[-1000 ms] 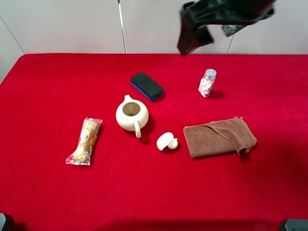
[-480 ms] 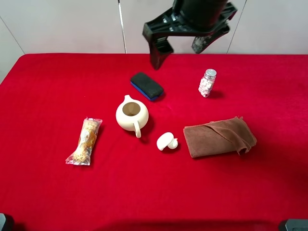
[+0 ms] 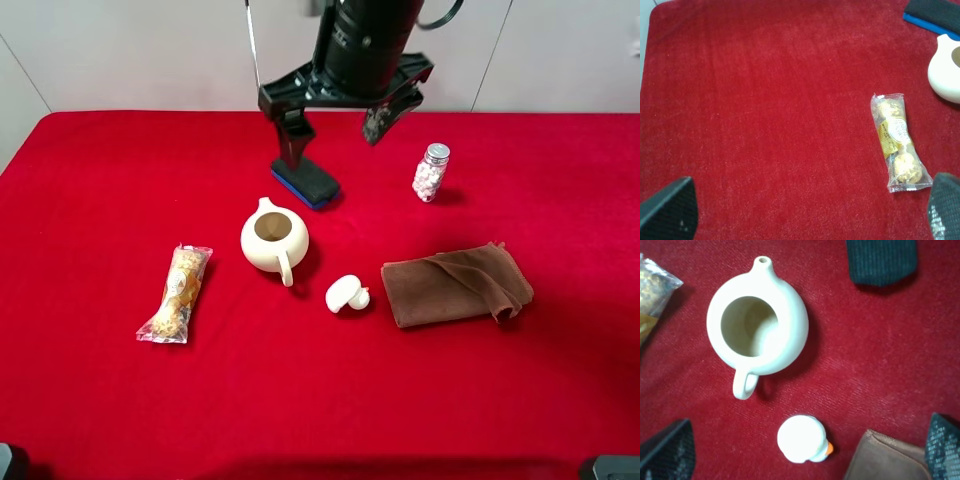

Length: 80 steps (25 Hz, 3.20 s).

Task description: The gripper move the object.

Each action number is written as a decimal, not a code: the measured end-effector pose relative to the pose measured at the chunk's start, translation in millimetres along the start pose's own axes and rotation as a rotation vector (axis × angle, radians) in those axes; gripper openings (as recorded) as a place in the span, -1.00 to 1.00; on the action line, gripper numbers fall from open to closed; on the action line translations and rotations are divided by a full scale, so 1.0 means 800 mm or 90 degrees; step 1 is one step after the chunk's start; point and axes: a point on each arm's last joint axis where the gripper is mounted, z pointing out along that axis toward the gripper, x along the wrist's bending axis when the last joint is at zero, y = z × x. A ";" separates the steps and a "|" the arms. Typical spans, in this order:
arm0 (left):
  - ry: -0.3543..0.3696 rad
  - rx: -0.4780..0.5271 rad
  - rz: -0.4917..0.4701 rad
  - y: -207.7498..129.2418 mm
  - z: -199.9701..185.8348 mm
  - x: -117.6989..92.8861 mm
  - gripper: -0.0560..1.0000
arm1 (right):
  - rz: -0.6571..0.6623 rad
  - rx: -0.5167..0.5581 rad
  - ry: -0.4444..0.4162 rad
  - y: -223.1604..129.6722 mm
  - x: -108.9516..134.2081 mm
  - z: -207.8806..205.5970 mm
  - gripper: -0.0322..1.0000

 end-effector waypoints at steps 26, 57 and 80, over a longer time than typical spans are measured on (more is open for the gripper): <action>0.000 0.000 0.000 0.000 0.000 0.000 0.82 | 0.041 0.037 0.024 0.019 -0.001 0.126 0.41; 0.000 0.000 0.000 0.000 0.000 0.000 0.82 | 0.024 0.014 -0.054 0.020 -0.001 0.175 0.41; 0.000 0.000 0.000 0.000 0.000 0.000 0.82 | 0.037 0.069 -0.057 0.009 -0.003 0.200 -0.26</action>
